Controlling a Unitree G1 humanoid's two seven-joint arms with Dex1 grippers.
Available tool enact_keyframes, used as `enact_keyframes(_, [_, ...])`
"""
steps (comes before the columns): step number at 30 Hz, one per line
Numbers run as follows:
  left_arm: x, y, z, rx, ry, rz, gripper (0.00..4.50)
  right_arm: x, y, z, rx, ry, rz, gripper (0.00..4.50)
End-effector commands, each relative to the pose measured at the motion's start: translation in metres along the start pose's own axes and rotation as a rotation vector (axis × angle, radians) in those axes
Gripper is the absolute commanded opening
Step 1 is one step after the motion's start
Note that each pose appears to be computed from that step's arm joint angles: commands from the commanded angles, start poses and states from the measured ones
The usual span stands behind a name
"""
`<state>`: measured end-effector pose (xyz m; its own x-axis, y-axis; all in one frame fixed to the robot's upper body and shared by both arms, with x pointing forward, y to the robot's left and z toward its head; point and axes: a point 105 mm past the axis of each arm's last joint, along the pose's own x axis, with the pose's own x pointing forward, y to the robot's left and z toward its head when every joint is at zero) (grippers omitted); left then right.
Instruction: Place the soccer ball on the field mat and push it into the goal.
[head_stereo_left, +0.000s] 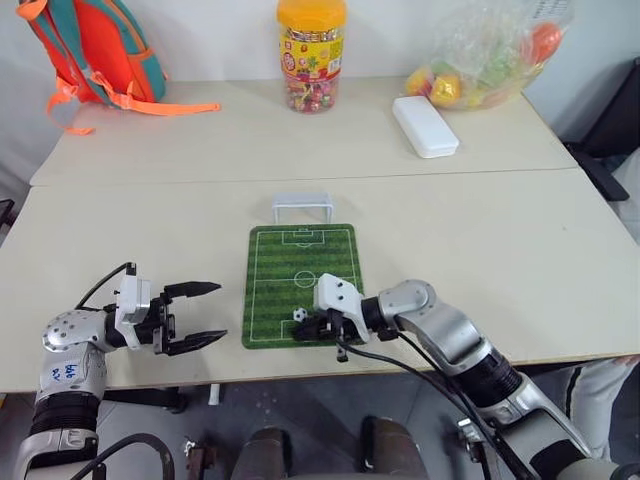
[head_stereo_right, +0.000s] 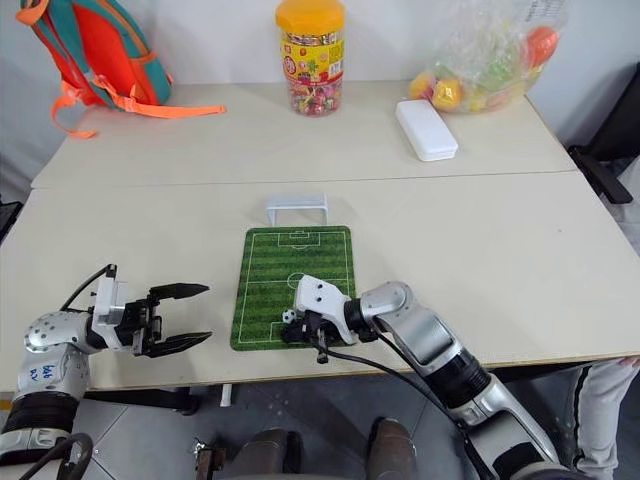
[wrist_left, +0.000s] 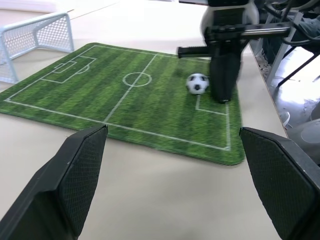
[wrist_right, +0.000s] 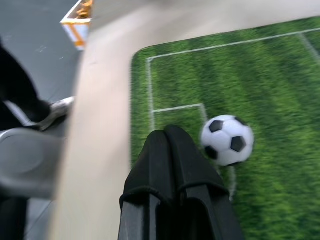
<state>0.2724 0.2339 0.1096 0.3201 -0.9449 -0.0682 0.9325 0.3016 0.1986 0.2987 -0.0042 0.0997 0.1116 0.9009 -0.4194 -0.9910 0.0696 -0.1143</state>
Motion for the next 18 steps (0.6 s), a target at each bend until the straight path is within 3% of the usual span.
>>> enact_keyframes(1, [-0.003, 0.001, 0.009, 0.039, -0.001, -0.028, 4.50, -0.029, -0.050, 0.022, -0.021, -0.070, -0.232, 0.02])
enact_keyframes(7, [-0.004, 0.005, 0.011, 0.051, 0.001, -0.010, 4.50, -0.065, -0.087, 0.047, 0.029, -0.190, -0.440, 0.02])
enact_keyframes(18, [-0.004, 0.031, 0.015, -0.036, -0.013, 0.140, 4.50, -0.102, -0.060, 0.027, 0.008, -0.163, -0.369, 0.02])
